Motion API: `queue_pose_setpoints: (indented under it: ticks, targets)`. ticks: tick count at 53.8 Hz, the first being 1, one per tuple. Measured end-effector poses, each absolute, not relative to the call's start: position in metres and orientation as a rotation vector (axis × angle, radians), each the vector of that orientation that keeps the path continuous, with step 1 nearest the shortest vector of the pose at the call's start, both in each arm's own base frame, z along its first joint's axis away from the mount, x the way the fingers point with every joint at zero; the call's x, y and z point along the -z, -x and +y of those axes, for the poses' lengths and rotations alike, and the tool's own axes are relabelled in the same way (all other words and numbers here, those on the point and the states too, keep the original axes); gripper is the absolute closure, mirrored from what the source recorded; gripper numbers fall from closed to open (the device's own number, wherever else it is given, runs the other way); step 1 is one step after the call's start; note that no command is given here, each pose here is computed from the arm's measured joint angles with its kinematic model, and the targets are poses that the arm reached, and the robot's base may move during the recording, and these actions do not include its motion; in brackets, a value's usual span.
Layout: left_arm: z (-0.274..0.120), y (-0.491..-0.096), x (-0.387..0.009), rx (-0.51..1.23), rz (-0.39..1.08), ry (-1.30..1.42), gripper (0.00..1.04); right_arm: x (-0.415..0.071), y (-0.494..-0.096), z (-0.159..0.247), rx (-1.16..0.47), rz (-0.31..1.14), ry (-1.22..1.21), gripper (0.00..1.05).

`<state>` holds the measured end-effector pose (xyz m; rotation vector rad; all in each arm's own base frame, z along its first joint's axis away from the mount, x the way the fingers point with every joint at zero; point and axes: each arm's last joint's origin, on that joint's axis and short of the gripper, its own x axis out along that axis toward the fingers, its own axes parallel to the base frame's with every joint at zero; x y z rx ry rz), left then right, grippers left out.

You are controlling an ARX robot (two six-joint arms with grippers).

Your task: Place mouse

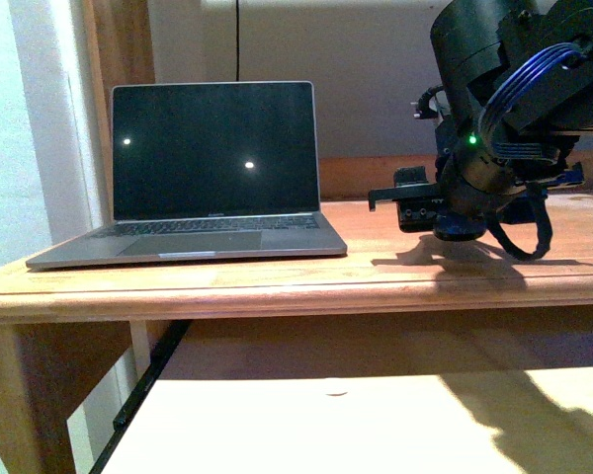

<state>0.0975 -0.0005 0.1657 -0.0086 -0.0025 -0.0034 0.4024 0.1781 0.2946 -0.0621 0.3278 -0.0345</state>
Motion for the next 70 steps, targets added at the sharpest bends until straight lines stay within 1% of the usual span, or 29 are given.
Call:
queue_pose_setpoints:
  ticks: [17, 23, 28, 36, 43, 48, 57, 70]
  targets:
    - [-0.001, -0.098, -0.166, 0.004, -0.002, 0.008, 0.08, -0.28, -0.421, 0.189, 0.027, 0.352, 0.081, 0.48]
    - [-0.001, -0.098, -0.166, 0.004, -0.002, 0.008, 0.08, -0.28, -0.423, 0.19, 0.015, 0.335, 0.053, 0.23]
    - [-0.001, -0.098, -0.166, 0.004, -0.002, 0.009, 0.08, -0.284, -0.422, 0.187, 0.005, 0.31, 0.006, 0.06]
    - [-0.001, -0.098, -0.166, 0.004, -0.002, 0.008, 0.08, -0.29, -0.411, 0.172, -0.028, 0.285, -0.066, 0.07]
    - [-0.001, -0.098, -0.166, 0.003, -0.002, 0.009, 0.08, -0.304, -0.385, 0.134, -0.074, 0.23, -0.168, 0.07]
    - [-0.001, -0.098, -0.166, 0.003, -0.002, 0.008, 0.08, -0.307, -0.35, 0.097, -0.15, 0.186, -0.217, 0.07]
    - [-0.001, -0.098, -0.166, 0.003, -0.002, 0.008, 0.08, -0.283, -0.298, 0.053, -0.3, 0.168, -0.242, 0.07]
    - [-0.001, -0.098, -0.166, 0.003, -0.002, 0.008, 0.08, -0.243, -0.237, -0.005, -0.479, 0.169, -0.258, 0.07]
